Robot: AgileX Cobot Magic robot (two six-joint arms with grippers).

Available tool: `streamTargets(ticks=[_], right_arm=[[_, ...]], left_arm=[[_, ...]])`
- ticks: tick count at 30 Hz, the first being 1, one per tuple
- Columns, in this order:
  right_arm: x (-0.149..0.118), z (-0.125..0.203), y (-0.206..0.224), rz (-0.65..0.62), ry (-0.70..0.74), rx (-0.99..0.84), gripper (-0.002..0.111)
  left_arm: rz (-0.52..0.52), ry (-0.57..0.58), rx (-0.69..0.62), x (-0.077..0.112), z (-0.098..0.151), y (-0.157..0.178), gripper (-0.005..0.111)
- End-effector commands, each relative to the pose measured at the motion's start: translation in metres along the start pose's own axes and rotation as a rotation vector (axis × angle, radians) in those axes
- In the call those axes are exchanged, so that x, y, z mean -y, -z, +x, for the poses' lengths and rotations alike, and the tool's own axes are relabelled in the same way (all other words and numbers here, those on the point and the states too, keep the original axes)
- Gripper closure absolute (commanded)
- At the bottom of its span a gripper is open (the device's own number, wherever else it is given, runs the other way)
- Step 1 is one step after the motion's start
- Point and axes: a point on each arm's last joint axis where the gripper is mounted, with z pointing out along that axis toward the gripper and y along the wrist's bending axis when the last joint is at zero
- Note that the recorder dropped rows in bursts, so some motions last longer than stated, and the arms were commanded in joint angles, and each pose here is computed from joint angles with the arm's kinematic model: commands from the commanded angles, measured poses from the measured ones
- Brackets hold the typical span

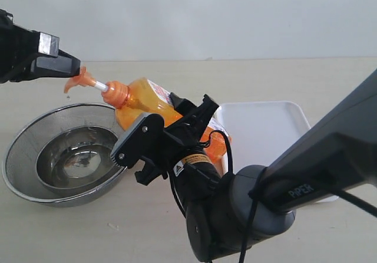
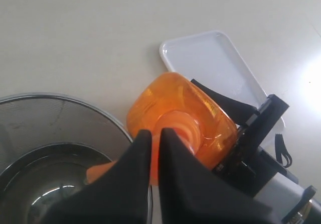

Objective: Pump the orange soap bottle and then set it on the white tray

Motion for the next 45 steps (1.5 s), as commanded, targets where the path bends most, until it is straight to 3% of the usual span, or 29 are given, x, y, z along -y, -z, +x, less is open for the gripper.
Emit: streamTargets(ticks=[1,21,31,35,39,45], right_arm=[[-0.007,-0.012,0.003,-0.059,-0.029,0.07,0.108],[-0.006,-0.011,0.003,-0.051,-0.049,0.065,0.108],[0.0,-0.009,0.003,0.01,-0.125,0.042,0.108],[0.004,-0.007,0.003,0.061,-0.174,0.026,0.108],[0.009,-0.004,0.003,0.115,-0.238,0.001,0.108],[0.01,-0.005,0.003,0.13,-0.336,0.014,0.108]], left_arm=[[0.031,-0.005,-0.09,-0.001,0.012,-0.01,0.102],[0.052,-0.046,-0.02,0.008,0.0,0.003,0.102],[-0.024,-0.101,0.257,0.033,-0.015,0.062,0.102],[-0.089,-0.067,0.395,0.036,-0.015,0.082,0.102],[-0.201,0.026,0.558,0.026,0.002,0.095,0.102],[-0.319,0.143,0.698,0.01,0.046,0.104,0.102]])
